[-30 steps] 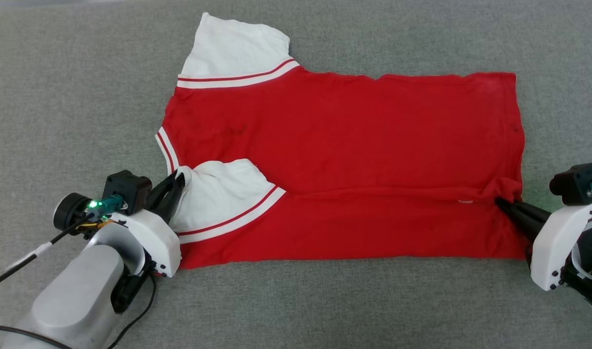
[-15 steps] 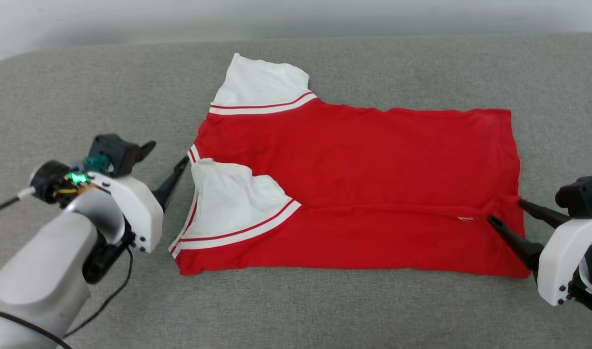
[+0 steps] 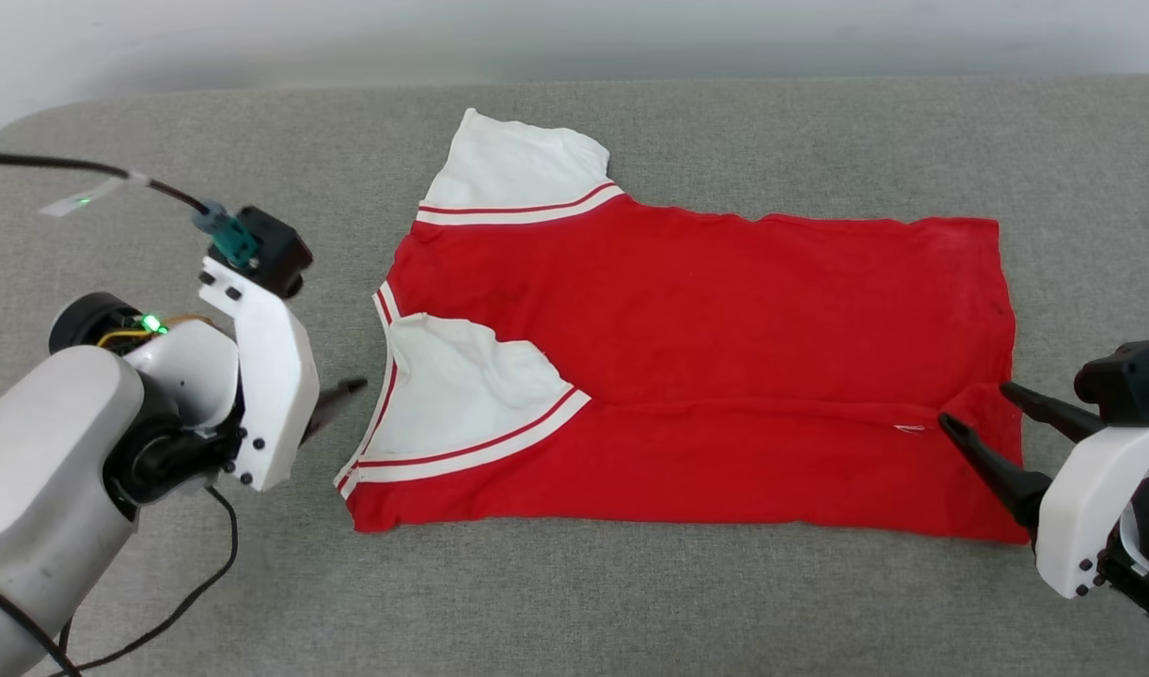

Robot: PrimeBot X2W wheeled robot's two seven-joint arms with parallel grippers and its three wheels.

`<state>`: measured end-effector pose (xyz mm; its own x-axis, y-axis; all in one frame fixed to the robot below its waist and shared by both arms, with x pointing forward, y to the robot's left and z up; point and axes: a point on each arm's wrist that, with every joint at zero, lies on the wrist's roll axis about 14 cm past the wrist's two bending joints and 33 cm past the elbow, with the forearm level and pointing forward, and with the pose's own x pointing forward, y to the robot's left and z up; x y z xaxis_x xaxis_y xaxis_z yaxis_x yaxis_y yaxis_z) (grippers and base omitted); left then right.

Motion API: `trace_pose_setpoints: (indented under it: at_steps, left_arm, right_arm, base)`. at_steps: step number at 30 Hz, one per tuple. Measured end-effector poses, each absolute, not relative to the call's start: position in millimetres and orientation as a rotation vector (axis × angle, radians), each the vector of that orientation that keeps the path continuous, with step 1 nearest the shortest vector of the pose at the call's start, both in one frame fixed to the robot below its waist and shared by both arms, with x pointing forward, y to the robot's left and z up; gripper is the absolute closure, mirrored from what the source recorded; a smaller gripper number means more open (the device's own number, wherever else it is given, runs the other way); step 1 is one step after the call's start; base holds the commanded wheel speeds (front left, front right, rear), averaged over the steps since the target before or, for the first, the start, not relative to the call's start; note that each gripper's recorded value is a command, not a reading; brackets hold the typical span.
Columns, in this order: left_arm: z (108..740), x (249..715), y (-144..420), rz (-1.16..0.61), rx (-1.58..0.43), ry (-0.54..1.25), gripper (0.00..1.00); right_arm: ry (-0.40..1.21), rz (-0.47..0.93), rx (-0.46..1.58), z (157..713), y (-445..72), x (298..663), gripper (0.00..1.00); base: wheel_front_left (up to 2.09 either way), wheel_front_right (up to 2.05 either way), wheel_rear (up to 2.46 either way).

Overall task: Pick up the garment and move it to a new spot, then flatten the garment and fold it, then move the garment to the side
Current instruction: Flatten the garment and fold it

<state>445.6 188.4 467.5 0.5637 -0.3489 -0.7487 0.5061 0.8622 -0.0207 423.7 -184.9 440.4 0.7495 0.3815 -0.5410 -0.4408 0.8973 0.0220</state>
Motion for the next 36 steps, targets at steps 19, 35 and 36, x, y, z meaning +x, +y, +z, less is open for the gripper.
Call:
trace_pose_setpoints:
  at_steps: [19, 35, 36]
  left_arm:
    - [367, 396, 176, -0.578, 0.214, 1.322, 0.5]
    - [407, 394, 163, -0.646, 0.258, 1.136, 1.0]
    - [409, 395, 162, -0.651, 0.257, 1.124, 1.0]
  right_arm:
    - [0.584, 0.419, -0.08, 434, -188, 426, 0.0]
    - [0.81, 0.385, -0.366, 482, -242, 431, 0.0]
    - [0.87, 0.385, -0.375, 477, -246, 426, 0.0]
  base:
    - [0.0, 0.0, 0.0]
    - [0.0, 0.0, 0.0]
    - [0.0, 0.0, 0.0]
